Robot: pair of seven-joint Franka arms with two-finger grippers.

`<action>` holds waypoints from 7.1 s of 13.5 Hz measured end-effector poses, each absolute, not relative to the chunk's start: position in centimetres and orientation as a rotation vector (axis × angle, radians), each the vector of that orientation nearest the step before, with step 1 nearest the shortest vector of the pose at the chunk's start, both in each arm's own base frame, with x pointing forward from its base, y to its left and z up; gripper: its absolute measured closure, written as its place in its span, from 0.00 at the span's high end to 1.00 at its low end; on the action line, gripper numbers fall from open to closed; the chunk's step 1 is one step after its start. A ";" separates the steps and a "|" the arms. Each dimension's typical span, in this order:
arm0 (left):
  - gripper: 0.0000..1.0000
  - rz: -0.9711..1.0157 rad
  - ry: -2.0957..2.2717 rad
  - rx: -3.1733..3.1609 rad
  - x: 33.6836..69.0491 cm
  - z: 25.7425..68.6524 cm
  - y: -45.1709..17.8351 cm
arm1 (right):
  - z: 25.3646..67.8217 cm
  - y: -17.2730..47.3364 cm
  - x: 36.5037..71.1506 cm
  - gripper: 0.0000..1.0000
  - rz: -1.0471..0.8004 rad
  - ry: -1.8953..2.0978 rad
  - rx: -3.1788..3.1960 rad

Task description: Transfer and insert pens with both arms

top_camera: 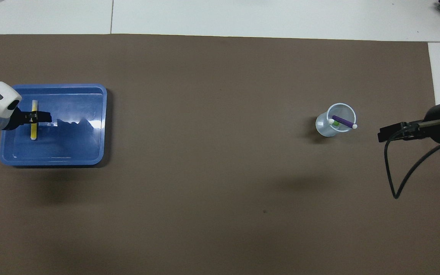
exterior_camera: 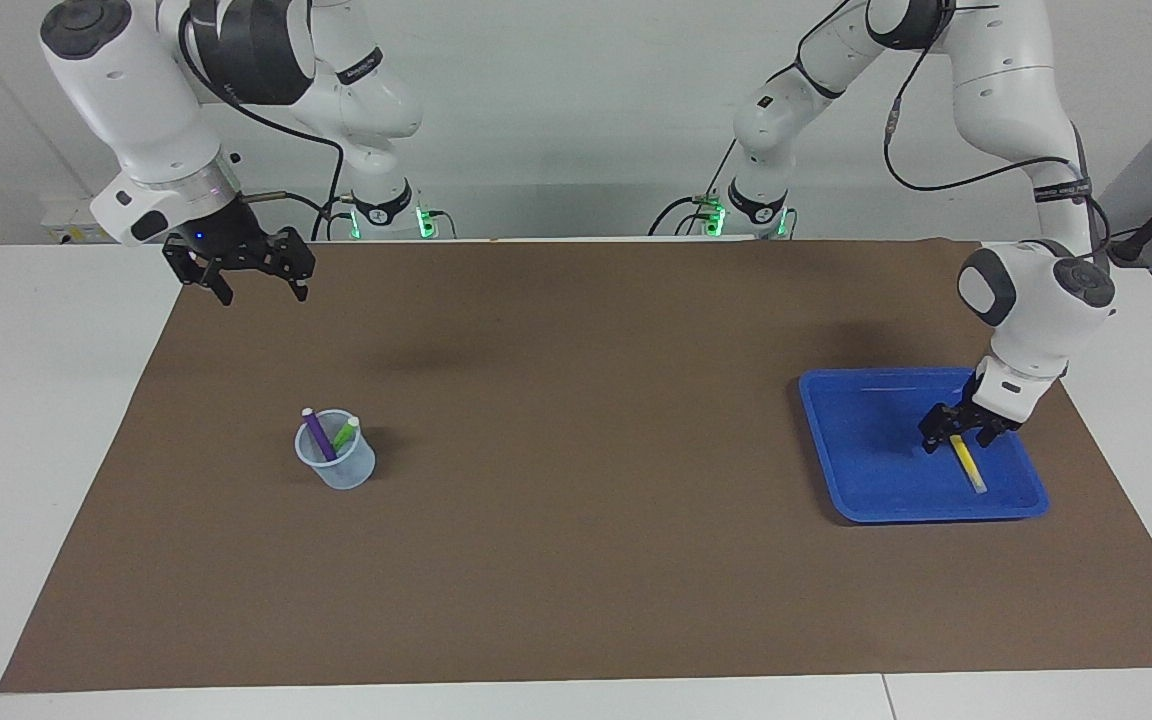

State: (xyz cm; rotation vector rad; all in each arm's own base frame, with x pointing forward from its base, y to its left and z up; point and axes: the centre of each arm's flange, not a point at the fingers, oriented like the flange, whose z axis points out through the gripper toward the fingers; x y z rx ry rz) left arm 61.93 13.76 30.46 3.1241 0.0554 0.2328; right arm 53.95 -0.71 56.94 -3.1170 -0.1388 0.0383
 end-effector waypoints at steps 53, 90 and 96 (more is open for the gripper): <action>0.18 -0.138 1.910 1.927 50.4 49.5 -44.2 | 54.1 11.3 55.8 1.00 -0.289 0.096 -2.414; 0.18 -0.244 1.733 1.622 46.6 53.2 -50.4 | 54.7 10.9 55.1 0.46 -0.194 0.016 -2.476; 0.18 -0.249 1.729 1.620 46.5 52.9 -50.5 | 55.0 11.2 55.1 0.22 -0.196 0.007 -2.475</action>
